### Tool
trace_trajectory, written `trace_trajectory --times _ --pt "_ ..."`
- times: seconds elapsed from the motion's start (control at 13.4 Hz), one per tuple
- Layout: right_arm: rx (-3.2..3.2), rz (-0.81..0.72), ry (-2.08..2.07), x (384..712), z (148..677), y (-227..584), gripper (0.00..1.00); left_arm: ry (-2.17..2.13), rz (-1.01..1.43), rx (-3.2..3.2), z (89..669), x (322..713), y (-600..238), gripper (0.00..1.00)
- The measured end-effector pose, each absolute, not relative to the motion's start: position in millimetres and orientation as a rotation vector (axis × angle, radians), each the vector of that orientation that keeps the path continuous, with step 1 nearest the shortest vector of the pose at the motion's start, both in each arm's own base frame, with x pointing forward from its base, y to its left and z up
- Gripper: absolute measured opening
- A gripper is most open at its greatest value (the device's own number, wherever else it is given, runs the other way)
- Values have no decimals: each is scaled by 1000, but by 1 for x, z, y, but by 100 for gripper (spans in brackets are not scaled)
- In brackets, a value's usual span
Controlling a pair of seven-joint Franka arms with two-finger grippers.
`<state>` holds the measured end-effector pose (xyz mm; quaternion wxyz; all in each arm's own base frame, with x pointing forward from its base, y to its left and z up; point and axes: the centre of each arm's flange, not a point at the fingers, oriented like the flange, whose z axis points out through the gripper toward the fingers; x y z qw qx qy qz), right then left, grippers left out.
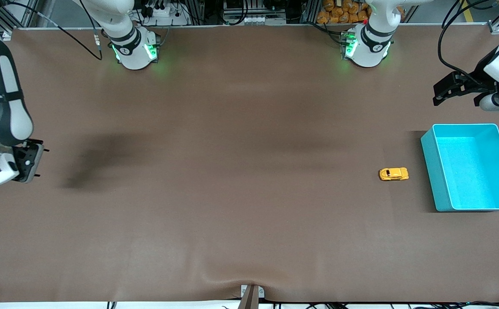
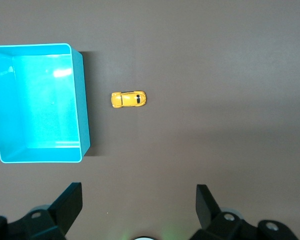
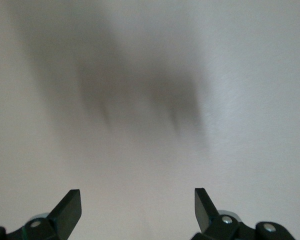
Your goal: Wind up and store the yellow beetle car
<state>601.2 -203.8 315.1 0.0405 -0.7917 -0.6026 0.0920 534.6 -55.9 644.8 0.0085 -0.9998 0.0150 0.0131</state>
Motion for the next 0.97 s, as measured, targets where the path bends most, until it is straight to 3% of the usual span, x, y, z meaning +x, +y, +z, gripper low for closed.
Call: trace_trajectory --times 0.3,0.97 --pt "-2474 282 -1811 626 363 -183 100 46 41 -3124 645 535 -56 100" --pt "-2711 291 -1528 642 473 -122 100 50 41 -3124 645 535 -57 100"
